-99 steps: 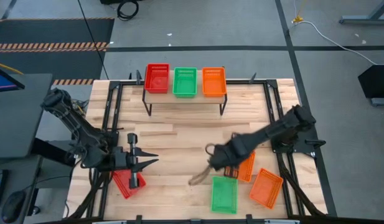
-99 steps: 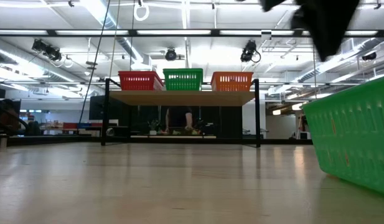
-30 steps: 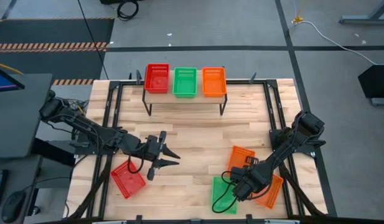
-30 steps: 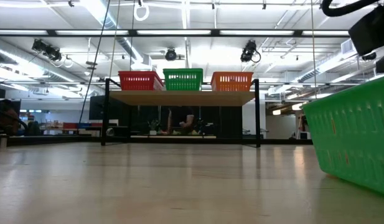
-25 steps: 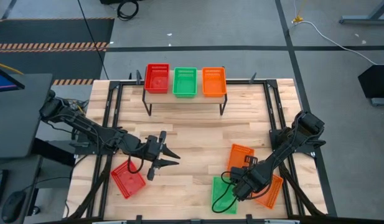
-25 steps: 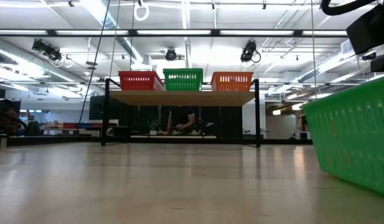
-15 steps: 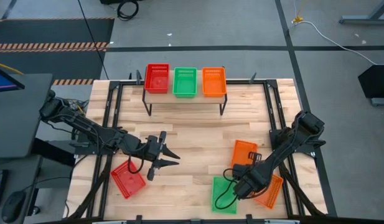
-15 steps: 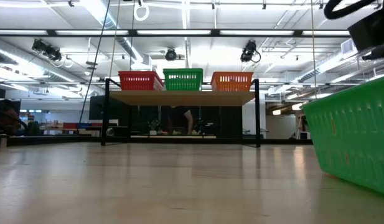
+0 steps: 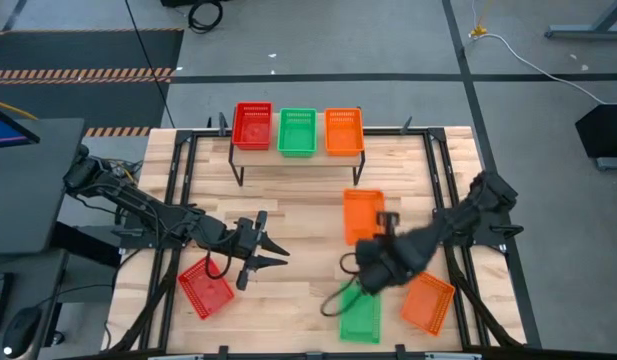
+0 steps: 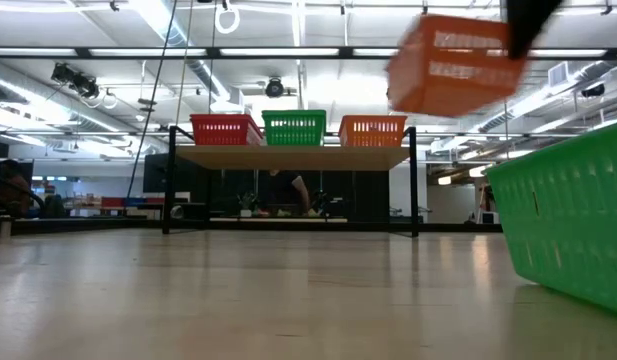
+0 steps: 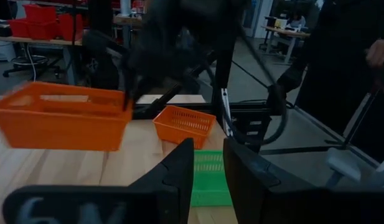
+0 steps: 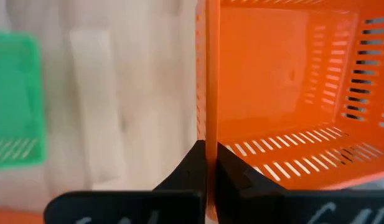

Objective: Stack baskets on shelf by color
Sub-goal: Stack the top orange basket on top of the orange basket on the shelf

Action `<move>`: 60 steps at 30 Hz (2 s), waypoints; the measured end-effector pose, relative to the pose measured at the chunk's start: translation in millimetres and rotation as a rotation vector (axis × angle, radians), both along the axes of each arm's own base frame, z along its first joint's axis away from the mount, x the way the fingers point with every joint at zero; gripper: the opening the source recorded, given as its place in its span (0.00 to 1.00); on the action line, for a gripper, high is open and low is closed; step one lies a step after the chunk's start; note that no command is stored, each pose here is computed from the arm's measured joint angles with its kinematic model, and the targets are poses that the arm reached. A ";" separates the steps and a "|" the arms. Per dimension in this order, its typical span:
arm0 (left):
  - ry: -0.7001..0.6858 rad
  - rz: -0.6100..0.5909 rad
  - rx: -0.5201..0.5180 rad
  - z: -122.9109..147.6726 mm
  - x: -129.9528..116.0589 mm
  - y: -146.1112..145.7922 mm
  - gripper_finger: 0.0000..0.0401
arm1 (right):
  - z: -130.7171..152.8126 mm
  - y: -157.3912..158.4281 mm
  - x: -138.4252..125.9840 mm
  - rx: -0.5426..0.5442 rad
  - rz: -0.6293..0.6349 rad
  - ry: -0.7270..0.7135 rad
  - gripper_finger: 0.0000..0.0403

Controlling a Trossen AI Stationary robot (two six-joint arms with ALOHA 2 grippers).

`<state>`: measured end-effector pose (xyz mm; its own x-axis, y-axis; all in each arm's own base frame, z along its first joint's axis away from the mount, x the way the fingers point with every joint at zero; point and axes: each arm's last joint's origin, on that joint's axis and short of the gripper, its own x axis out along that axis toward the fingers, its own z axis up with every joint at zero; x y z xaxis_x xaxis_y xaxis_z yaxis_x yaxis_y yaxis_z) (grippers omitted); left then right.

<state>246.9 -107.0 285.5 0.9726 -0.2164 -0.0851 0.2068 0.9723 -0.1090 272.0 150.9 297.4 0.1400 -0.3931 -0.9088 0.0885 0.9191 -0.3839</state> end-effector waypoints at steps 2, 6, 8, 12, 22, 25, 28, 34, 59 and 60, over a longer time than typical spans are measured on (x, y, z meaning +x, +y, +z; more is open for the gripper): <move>0.006 0.000 0.003 -0.7 -0.1 0.0 0.23 | 12.2 -17.4 9.1 -0.007 0.012 -0.003 0.03; 0.010 0.000 0.004 -1.0 -0.1 0.0 0.23 | 42.1 -56.0 20.0 -0.030 0.029 -0.042 0.03; 0.012 0.000 0.006 -1.3 -0.1 0.0 0.23 | 58.6 -76.2 20.9 -0.026 0.031 -0.069 0.03; 0.011 0.000 0.007 -1.2 -0.2 0.1 0.22 | 90.6 -115.0 15.0 -0.037 0.053 -0.123 0.03; 0.016 0.000 0.008 -4.9 3.4 -1.6 0.23 | 107.0 -204.0 11.8 -0.023 0.039 -0.140 0.03; 0.017 0.002 -0.013 -9.2 8.2 -3.8 0.23 | 102.3 -223.8 15.5 -0.028 0.062 -0.114 0.03; 0.021 0.003 -0.016 -12.8 11.2 -5.2 0.23 | 101.4 -240.8 13.3 -0.029 0.063 -0.101 0.03; -0.008 0.017 -0.028 -11.1 13.3 -5.0 0.22 | 102.6 -265.4 9.6 0.033 0.049 -0.167 0.03; -0.063 0.036 0.014 -6.7 15.0 -1.6 0.21 | 63.2 -296.7 28.7 0.137 -0.019 -0.076 0.12; -0.063 0.036 0.014 -6.7 15.0 -1.7 0.21 | 63.7 -295.7 28.8 0.137 -0.022 -0.079 0.14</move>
<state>261.9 -108.7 278.7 0.9832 -0.1808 -0.0259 0.1781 0.9804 -0.0836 300.8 -144.8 361.2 0.2062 -0.2702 -0.9404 0.1341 0.9598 -0.2464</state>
